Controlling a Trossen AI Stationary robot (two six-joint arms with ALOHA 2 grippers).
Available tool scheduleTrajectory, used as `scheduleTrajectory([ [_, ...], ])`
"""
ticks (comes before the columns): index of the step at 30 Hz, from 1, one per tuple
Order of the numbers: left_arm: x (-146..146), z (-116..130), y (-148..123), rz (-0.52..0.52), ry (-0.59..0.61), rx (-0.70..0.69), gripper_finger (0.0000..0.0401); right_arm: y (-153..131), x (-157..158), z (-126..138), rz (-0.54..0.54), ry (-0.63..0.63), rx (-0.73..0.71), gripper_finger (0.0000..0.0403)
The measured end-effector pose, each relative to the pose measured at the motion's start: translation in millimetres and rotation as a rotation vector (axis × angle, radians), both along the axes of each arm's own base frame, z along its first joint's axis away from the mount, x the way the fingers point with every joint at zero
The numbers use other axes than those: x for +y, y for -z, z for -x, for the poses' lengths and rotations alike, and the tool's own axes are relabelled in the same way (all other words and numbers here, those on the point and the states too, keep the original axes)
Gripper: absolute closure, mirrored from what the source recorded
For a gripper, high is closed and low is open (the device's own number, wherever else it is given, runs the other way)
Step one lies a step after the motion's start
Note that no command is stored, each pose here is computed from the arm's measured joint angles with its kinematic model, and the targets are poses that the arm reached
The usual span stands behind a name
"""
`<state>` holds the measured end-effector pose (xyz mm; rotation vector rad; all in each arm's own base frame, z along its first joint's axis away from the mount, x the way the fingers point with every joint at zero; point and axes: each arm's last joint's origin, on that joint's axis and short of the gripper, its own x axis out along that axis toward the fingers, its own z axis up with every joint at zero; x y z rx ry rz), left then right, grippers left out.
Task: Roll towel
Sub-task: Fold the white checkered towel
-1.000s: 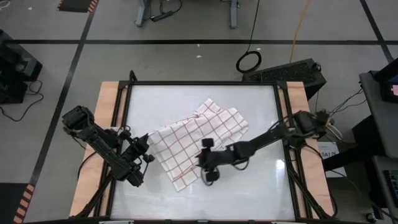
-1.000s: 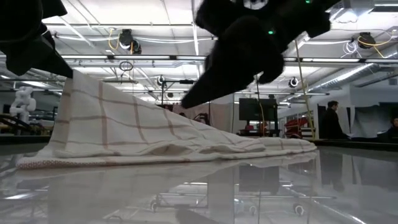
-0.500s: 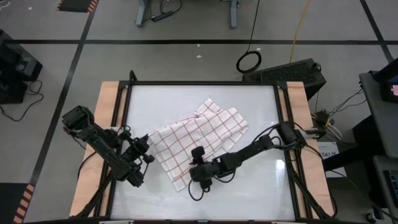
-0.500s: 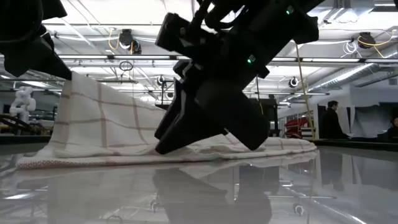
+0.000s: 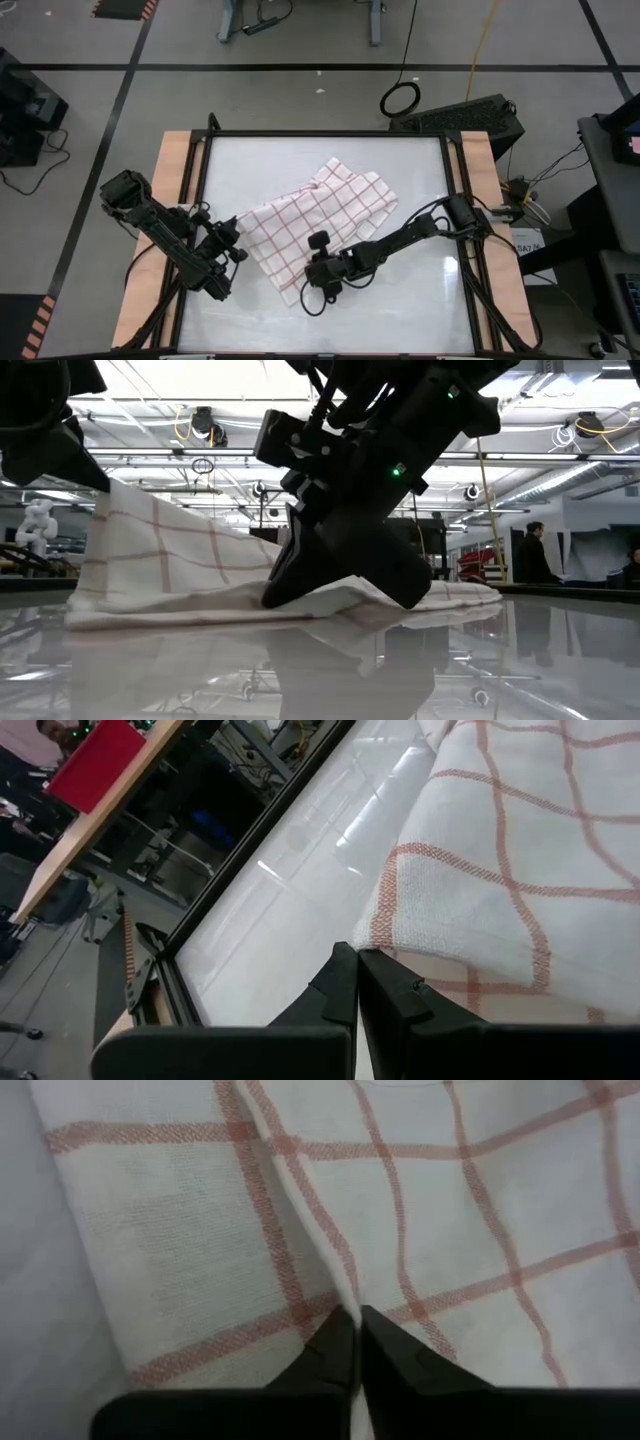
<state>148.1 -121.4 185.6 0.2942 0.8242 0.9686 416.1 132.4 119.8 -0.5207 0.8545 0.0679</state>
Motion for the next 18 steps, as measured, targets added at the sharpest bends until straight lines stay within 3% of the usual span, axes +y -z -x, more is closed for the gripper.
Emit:
scheduleTrajectory([
  [7,0.1,0.5,0.1,0.005,-0.008,0.011,0.0390,-1.7,0.9,-0.4,-0.039,0.004,-0.009,0.0364],
  [12,0.2,1.8,0.6,0.025,-0.034,0.044,0.0390,-10.5,3.8,1.1,-0.049,-0.001,-0.030,0.0396],
  [18,-0.1,3.8,1.8,0.052,-0.049,0.146,0.0390,-27.9,11.9,5.8,-0.067,0.010,-0.075,0.0398],
])
